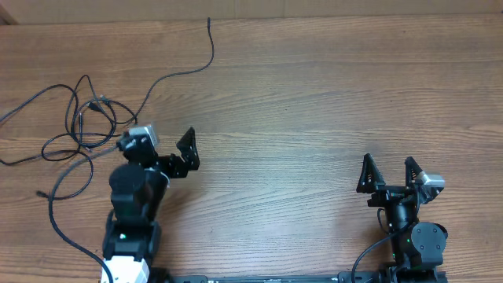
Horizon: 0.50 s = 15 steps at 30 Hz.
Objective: Untangle cables
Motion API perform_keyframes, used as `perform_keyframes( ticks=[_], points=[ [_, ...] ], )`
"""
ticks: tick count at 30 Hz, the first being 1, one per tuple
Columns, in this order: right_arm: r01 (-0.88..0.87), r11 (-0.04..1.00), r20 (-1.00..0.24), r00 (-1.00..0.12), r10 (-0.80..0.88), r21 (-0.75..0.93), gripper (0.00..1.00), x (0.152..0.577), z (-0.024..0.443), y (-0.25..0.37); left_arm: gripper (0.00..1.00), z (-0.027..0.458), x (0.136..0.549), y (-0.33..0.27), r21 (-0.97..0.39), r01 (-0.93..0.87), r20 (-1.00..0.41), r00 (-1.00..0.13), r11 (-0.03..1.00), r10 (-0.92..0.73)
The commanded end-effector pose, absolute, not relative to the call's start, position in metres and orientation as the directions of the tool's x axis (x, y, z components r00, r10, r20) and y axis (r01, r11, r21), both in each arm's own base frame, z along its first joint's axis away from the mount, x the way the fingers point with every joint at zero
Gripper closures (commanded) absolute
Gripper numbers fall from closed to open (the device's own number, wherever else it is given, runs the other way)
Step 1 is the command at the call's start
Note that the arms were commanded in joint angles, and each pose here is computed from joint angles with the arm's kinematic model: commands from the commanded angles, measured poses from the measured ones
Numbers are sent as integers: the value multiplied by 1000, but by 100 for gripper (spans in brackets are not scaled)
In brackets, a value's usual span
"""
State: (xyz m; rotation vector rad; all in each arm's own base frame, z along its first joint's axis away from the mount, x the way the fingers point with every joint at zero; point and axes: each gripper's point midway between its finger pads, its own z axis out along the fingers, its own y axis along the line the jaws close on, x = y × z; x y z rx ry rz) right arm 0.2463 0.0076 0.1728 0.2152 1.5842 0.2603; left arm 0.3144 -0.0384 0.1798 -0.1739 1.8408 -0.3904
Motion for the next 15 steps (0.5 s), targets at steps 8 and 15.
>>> perform_keyframes(
  ticks=[8,15],
  points=[
    [-23,953,-953,-30,300,301,0,246,170,8,0,151,292,-35,-319,101,-932,-216,942,-292],
    [-23,953,-953,-30,300,301,0,246,170,8,0,123,279,-31,-317,73,-925,-243,946,-291]
  ],
)
